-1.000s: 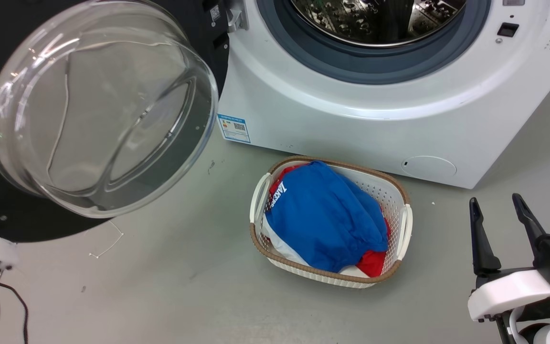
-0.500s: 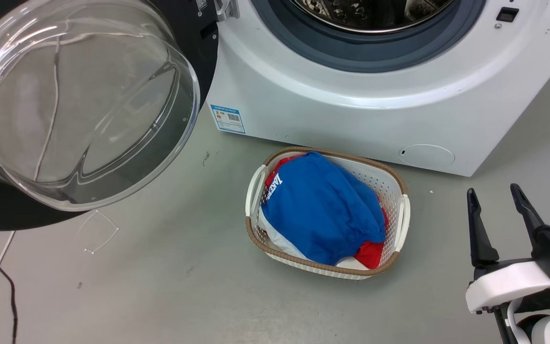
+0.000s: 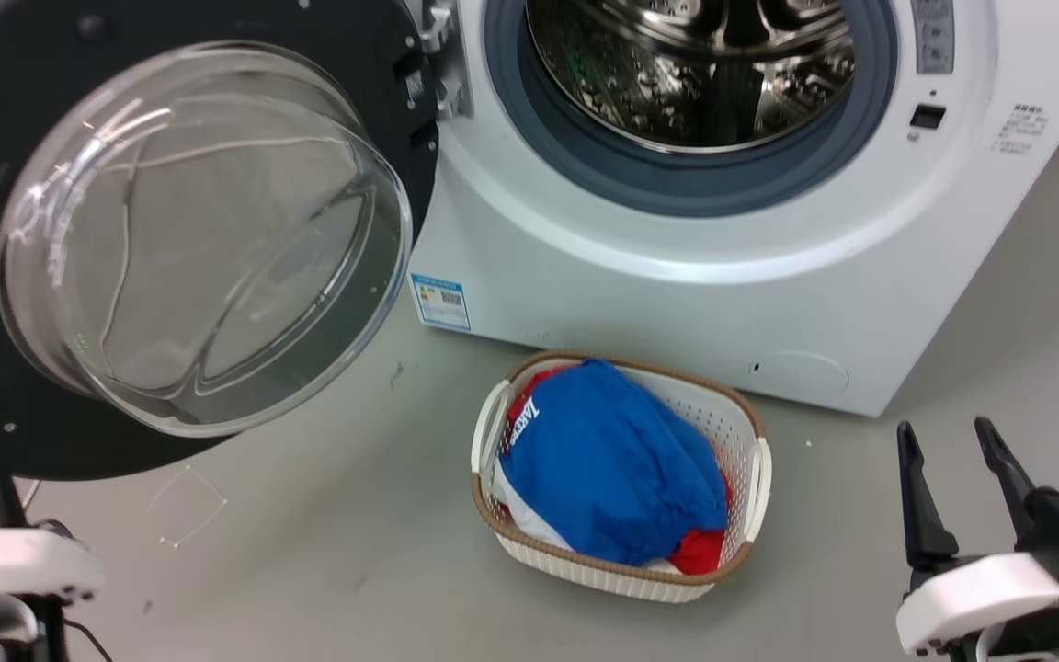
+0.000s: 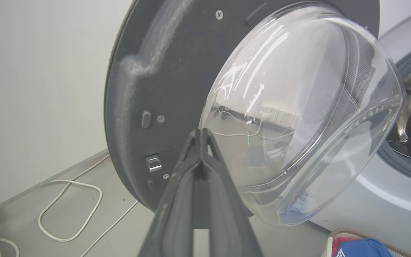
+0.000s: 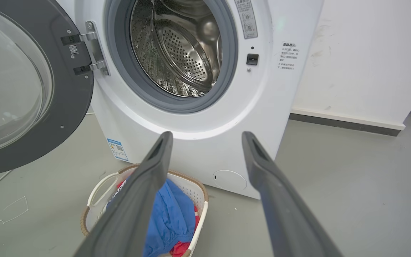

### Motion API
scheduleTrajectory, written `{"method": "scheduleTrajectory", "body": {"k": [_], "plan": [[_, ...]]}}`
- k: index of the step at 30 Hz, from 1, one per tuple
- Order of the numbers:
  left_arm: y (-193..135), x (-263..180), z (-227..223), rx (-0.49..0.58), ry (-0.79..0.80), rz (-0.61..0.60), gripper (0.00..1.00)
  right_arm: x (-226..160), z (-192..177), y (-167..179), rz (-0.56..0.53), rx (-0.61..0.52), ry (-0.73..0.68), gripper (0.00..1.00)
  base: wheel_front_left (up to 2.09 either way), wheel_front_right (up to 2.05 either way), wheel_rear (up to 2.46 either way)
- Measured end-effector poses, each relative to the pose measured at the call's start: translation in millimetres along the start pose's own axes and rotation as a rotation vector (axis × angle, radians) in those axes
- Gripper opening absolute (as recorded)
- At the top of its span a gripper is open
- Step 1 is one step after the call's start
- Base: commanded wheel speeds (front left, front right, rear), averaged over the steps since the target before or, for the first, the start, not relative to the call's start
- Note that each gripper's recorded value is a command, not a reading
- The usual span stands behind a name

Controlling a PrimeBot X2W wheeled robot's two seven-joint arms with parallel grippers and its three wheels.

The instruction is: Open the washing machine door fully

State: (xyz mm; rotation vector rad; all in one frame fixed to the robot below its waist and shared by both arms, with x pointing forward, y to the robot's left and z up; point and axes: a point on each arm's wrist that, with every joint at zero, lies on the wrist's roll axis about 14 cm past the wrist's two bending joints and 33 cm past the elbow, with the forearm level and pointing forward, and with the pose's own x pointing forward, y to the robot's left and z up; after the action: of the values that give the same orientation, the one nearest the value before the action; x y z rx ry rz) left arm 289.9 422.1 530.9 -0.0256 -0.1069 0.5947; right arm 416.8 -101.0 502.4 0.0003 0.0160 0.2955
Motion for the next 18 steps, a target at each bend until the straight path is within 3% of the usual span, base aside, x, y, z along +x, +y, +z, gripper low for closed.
{"method": "scheduleTrajectory", "body": {"k": [6,10,11,12,14,15,18], "plan": [[-18.0,-36.9,-2.3,-0.005,-0.014,-0.058,0.0,-13.6,5.2,3.7,0.004,0.009,-0.011,1.0,0.0,0.0,0.0],[-50.8,-53.4,-7.9,-0.035,-0.008,-0.128,0.01,-21.2,6.5,1.7,-0.006,0.016,-0.017,1.0,0.0,0.0,0.0],[-61.7,-56.2,-9.5,-0.05,-0.004,-0.152,0.17,-22.7,6.8,0.1,-0.011,0.016,-0.018,1.0,0.0,0.0,0.0],[-108.8,-64.2,-15.6,-0.104,0.022,-0.279,1.0,-30.0,7.8,-8.8,-0.041,0.016,-0.022,1.0,0.0,0.0,0.0],[-132.7,-67.8,-19.4,-0.124,0.044,-0.345,1.0,-34.0,8.3,-13.5,-0.057,0.016,-0.025,1.0,0.0,0.0,0.0],[-161.4,-69.2,-22.5,-0.132,0.06,-0.427,1.0,-40.2,10.2,-23.7,-0.091,0.015,-0.031,1.0,0.0,0.0,0.0],[-186.4,-66.1,-24.6,-0.118,0.065,-0.494,1.0,-47.4,11.6,-32.5,-0.122,0.007,-0.035,1.0,0.0,0.0,0.0]]}}
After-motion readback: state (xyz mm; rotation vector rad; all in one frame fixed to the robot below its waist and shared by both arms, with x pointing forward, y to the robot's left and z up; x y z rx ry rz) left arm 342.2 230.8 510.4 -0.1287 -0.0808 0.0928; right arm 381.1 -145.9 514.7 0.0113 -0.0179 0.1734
